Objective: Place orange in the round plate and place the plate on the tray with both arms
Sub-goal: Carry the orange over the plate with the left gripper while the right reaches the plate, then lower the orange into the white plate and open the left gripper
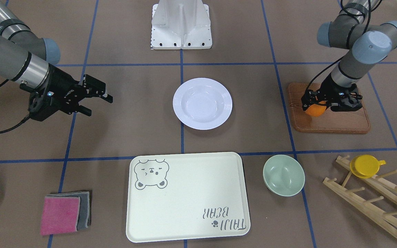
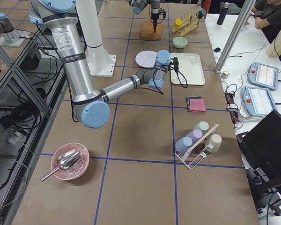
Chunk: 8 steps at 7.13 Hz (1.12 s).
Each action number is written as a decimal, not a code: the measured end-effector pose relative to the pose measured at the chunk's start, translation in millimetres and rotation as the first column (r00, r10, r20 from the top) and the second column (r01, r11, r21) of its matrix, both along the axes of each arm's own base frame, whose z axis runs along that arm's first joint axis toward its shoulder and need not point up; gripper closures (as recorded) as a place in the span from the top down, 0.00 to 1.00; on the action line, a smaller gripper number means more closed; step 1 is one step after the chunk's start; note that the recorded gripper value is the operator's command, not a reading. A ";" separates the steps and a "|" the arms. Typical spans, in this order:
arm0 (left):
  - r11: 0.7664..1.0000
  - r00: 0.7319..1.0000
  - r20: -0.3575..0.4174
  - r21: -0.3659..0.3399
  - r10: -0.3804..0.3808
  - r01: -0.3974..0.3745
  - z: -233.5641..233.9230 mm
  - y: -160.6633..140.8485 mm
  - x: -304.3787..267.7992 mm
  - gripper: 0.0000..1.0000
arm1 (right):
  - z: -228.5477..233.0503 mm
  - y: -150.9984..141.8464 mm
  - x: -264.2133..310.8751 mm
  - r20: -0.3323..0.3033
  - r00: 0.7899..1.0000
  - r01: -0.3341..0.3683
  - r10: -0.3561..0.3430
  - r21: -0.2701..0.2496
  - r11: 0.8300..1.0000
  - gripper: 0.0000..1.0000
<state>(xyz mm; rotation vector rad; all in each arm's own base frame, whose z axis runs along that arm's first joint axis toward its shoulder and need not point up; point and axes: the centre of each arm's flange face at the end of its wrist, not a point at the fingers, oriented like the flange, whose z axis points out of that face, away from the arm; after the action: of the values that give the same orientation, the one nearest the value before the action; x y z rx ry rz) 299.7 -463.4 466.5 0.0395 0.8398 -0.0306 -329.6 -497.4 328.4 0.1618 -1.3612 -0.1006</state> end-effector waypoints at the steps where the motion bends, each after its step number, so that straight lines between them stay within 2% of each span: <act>1: 1.000 1.000 -0.006 -0.020 -0.008 0.007 -50.4 -9.8 10.2 0.74 | -9.1 5.9 -19.0 0.023 1.000 -0.005 0.004 0.013 1.000 0.95; 3: 0.997 0.998 -0.032 -0.071 -0.045 0.043 -138.8 -17.4 44.0 0.74 | -17.3 32.9 -75.4 0.138 0.989 -0.052 0.049 0.018 0.999 0.94; 5: 0.994 0.996 -0.052 -0.091 -0.073 0.068 -196.1 2.5 104.7 0.75 | -7.7 65.7 -128.1 0.257 0.961 -0.102 0.100 -0.007 0.995 0.94; 6: 0.993 0.995 -0.055 -0.090 -0.079 0.074 -215.9 10.6 135.9 0.76 | -4.6 83.0 -150.4 0.298 0.947 -0.118 0.120 -0.026 0.993 0.94; 8: 0.995 0.996 -0.059 -0.082 -0.060 0.055 -238.6 22.7 181.3 0.78 | -5.0 106.0 -183.5 0.328 0.934 -0.137 0.145 -0.050 0.989 0.94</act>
<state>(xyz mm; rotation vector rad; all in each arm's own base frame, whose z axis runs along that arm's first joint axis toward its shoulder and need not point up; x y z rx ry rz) 480.9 -440.7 227.9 -0.0131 0.8982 -0.1199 -513.2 -391.3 323.4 0.2630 -1.6808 0.0689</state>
